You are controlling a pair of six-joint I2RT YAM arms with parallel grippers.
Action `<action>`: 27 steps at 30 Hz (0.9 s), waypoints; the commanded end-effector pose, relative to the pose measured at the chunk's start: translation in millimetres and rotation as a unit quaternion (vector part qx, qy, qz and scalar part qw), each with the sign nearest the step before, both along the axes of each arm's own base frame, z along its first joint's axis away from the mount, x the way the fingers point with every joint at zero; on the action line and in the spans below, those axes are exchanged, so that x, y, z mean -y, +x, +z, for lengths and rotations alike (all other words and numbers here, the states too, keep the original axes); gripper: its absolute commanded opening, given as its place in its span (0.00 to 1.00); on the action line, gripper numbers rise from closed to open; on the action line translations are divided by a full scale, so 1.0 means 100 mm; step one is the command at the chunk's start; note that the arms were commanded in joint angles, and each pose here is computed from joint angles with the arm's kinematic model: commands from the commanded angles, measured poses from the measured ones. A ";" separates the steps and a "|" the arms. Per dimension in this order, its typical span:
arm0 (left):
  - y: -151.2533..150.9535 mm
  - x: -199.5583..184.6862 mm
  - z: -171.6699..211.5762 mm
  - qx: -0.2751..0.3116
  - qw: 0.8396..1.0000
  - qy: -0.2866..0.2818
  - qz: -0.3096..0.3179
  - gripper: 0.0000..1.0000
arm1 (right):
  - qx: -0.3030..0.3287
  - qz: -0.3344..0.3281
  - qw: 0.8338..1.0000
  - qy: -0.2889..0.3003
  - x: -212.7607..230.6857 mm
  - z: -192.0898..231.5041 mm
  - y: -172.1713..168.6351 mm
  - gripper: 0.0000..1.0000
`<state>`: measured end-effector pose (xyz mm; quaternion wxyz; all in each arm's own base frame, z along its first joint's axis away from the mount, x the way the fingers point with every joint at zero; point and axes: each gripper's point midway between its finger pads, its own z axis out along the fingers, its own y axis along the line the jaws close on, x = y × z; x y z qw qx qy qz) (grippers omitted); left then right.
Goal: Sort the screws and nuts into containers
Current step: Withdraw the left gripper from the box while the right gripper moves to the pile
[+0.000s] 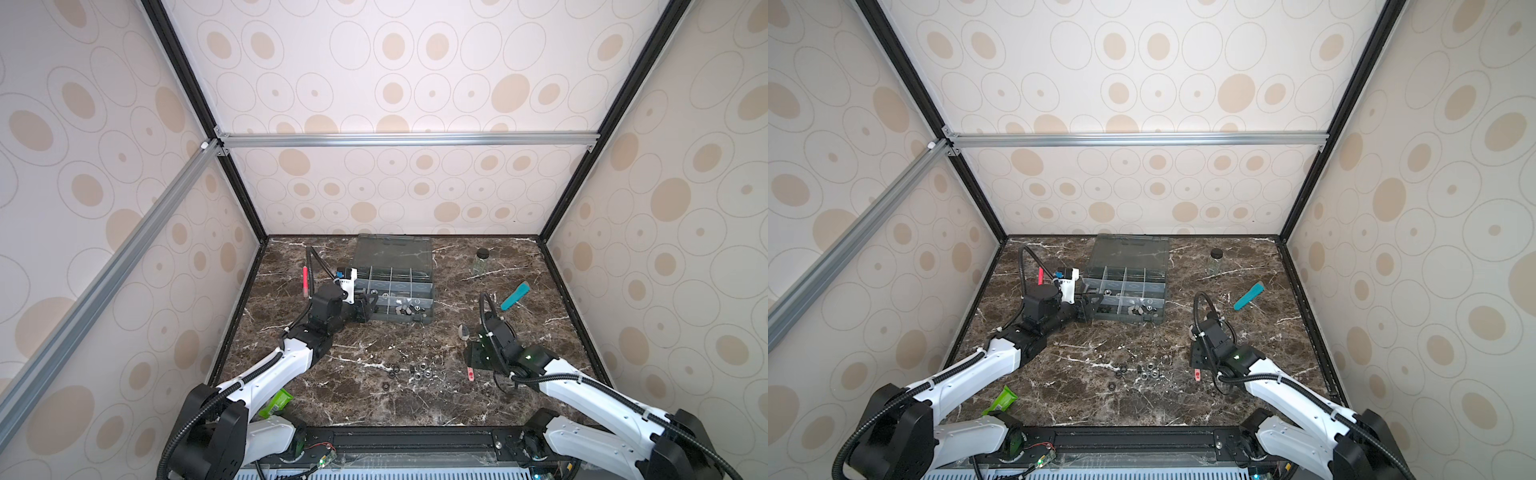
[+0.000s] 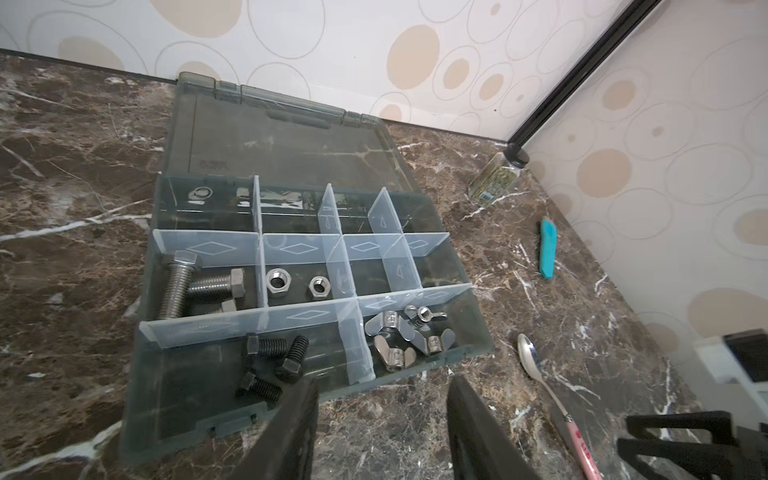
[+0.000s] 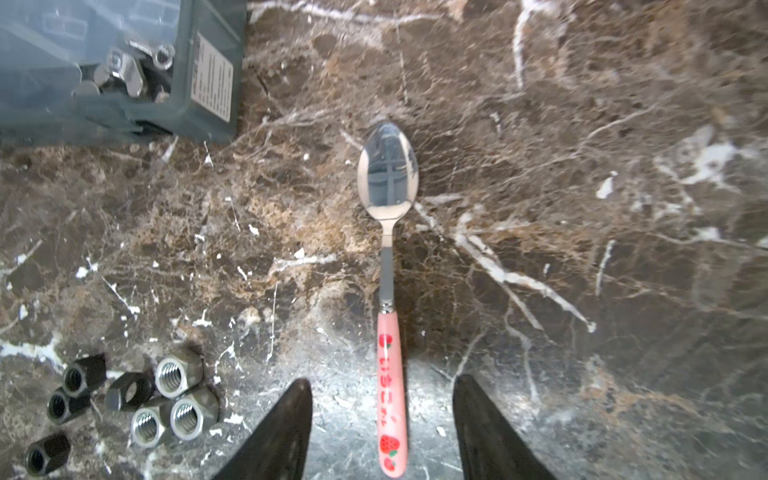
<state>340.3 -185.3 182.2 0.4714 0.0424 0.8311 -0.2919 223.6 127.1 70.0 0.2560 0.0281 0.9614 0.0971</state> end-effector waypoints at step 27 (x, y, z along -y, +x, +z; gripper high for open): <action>-0.13 -0.06 0.28 0.031 0.997 -0.074 0.014 0.53 | -0.086 0.235 0.965 -0.082 -1.07 -0.25 -0.23 0.56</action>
